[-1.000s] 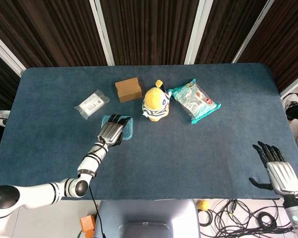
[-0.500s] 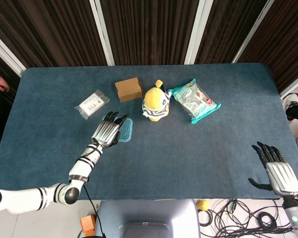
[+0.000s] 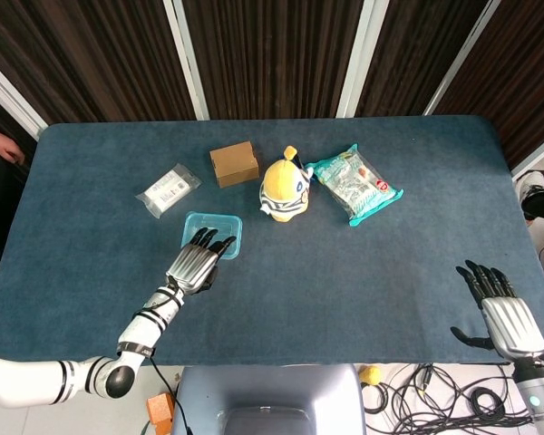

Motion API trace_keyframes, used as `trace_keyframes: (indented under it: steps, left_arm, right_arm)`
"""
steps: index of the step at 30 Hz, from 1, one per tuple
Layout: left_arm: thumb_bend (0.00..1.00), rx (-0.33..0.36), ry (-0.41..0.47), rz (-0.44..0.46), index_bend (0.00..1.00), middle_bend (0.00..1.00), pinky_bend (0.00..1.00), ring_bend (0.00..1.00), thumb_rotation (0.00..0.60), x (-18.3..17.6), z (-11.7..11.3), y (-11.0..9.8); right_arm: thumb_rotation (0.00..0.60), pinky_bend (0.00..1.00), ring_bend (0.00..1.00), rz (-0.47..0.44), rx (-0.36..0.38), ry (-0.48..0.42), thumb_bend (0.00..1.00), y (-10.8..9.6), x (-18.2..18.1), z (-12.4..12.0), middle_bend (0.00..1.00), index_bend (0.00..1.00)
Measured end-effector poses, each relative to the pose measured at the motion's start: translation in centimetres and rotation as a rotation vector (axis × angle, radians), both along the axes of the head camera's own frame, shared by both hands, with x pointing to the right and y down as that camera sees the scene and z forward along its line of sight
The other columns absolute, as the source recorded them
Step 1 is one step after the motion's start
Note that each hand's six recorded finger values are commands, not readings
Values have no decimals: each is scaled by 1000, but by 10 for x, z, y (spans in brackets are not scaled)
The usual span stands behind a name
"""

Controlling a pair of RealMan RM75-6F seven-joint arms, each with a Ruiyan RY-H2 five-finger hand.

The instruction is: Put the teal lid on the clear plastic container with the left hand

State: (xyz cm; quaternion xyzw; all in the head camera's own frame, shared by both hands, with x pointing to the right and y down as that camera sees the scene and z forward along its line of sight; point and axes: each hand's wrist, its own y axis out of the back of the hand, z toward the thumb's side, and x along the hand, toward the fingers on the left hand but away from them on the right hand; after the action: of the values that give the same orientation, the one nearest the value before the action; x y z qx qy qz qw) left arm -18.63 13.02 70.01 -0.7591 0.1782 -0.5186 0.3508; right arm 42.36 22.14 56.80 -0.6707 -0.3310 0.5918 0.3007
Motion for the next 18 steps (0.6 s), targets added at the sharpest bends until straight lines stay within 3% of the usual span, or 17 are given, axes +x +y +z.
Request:
trace_keyframes:
  steps: [18]
  left_arm:
    - [671, -44, -52, 17, 0, 234, 0, 39, 600, -7, 19, 6]
  right_arm:
    - [600, 13, 0, 9, 1, 3, 133, -1, 3, 0, 0, 0]
